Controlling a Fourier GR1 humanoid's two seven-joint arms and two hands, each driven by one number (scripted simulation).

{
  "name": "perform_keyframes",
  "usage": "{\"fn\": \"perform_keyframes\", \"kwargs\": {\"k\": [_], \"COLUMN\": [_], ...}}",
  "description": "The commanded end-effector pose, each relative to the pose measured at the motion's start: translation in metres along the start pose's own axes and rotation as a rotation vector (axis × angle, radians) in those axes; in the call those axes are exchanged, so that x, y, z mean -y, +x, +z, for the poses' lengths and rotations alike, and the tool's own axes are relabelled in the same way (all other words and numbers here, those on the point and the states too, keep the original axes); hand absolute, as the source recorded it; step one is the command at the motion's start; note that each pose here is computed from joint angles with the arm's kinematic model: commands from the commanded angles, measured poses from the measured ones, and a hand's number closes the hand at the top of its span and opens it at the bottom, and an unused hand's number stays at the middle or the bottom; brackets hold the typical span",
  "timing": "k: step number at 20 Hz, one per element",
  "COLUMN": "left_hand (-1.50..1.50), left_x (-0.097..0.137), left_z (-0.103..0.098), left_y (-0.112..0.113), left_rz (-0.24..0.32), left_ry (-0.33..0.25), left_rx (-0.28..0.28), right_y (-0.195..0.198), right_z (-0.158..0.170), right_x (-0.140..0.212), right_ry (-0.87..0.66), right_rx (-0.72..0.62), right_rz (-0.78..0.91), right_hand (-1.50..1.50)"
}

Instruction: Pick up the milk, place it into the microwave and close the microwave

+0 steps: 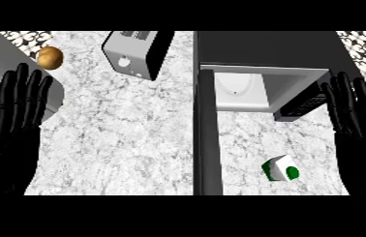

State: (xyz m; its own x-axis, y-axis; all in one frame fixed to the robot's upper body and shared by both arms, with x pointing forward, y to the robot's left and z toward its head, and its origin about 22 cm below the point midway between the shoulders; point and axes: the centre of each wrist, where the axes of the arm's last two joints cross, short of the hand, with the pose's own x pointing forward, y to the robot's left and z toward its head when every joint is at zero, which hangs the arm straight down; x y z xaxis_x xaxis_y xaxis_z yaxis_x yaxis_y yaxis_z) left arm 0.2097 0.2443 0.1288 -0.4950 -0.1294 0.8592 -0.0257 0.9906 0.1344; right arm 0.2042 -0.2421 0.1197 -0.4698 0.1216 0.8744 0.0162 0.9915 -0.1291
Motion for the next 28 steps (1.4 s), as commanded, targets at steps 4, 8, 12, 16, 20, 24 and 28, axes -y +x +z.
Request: {"fn": "perform_keyframes", "kwargs": {"k": [4, 8, 12, 16, 20, 24, 28], "left_hand": [-1.5, -1.5, -1.5, -1.5, -1.5, -1.5, -1.5], "left_x": [0.019, 0.04, 0.054, 0.091, 0.1, 0.132, 0.129], "left_z": [0.017, 0.023, 0.045, 0.061, 0.056, 0.086, 0.088], "left_y": [-0.012, -0.022, -0.025, -0.012, -0.023, -0.018, -0.018], "left_rz": [0.066, 0.23, 0.254, 0.252, 0.234, 0.248, 0.248], "left_ry": [-0.073, -0.073, -0.076, -0.063, -0.071, -0.077, -0.086], "left_rx": [0.019, -0.126, -0.163, -0.134, -0.136, -0.145, -0.146], "right_y": [0.02, 0.011, 0.01, -0.006, 0.004, -0.033, -0.055], "right_z": [0.043, 0.079, 0.123, 0.14, 0.175, 0.187, 0.185], "right_x": [0.0, 0.001, 0.01, 0.026, 0.009, 0.013, 0.019], "right_ry": [-0.045, -0.029, -0.037, -0.047, -0.034, -0.048, -0.073], "right_rx": [0.011, -0.115, -0.108, -0.138, -0.19, -0.225, -0.201], "right_rz": [0.011, -0.085, -0.097, -0.075, -0.06, -0.062, -0.032], "right_hand": [-1.5, -1.5, -1.5, -1.5, -1.5, -1.5, -1.5]}}
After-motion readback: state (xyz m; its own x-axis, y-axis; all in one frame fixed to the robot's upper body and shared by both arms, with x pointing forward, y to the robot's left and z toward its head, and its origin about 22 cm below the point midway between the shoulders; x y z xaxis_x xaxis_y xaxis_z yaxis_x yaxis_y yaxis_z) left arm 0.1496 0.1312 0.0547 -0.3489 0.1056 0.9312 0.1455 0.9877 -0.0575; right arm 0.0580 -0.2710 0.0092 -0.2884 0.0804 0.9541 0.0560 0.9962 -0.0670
